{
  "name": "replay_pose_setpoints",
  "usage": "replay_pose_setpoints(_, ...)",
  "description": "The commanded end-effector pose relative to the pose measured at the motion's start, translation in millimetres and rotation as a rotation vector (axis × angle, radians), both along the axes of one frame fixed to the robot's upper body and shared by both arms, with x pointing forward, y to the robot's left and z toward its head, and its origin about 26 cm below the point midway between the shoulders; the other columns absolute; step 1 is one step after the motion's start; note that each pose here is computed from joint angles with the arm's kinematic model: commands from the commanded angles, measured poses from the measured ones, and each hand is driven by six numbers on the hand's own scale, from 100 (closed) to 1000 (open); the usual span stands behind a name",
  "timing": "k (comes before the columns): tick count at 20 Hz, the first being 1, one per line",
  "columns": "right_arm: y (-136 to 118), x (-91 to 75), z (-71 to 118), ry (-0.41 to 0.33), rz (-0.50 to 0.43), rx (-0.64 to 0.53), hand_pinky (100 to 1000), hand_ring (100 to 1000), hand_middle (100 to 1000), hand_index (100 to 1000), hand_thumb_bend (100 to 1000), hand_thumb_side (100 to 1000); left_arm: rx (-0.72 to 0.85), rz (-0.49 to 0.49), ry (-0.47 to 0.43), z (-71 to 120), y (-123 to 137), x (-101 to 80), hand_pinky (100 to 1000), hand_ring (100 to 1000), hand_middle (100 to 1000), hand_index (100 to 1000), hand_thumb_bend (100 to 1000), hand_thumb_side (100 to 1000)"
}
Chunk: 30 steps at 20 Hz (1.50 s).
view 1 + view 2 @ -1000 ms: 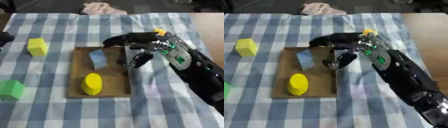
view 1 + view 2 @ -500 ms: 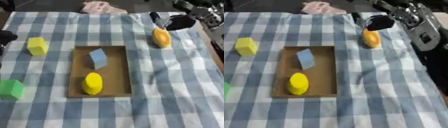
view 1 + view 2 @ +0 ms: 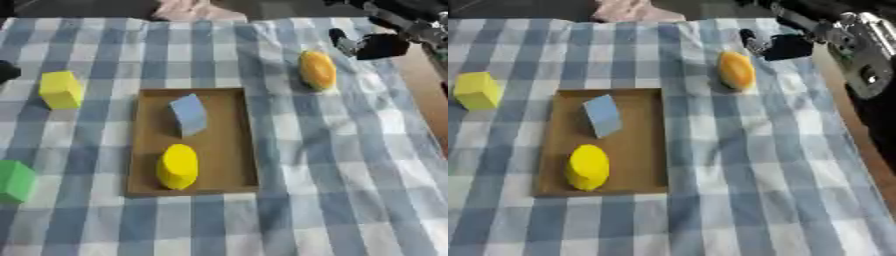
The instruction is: Pick up objects on the table and place them in the box.
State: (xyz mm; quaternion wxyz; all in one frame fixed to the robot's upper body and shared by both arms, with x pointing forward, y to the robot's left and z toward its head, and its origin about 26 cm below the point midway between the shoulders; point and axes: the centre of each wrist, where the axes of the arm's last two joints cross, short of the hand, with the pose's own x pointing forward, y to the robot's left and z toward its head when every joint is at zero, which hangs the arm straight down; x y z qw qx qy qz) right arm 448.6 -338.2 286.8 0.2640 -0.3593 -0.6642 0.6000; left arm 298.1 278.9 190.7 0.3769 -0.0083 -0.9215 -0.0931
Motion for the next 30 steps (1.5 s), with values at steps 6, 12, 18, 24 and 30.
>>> replay_pose_setpoints(6,-15,-2.3,9.8,0.009,-0.017,-0.021,947,976,869,1000,100,873,0.034,-0.008,-0.038,11.4,0,-1.9,927,735,652,823,100,679)
replay_pose_setpoints(12,-18,3.9,3.9,0.022,-0.069,-0.013,948,979,864,1000,100,851,0.034,-0.012,-0.037,11.7,-1,-1.7,927,736,653,823,100,684)
replay_pose_setpoints(18,-19,10.2,-5.0,0.035,-0.104,-0.040,946,990,876,1000,100,850,0.036,-0.015,-0.035,11.6,-2,-1.5,928,737,653,823,100,688)
replay_pose_setpoints(24,-21,14.8,-15.1,0.047,-0.133,-0.081,949,991,874,1000,100,900,0.037,-0.016,-0.035,11.8,-2,-1.4,928,737,654,823,100,693)
replay_pose_setpoints(30,-18,15.7,-15.5,0.078,-0.100,-0.097,951,993,865,1000,100,923,0.038,-0.014,-0.032,11.6,-2,-1.5,929,738,655,823,100,696)
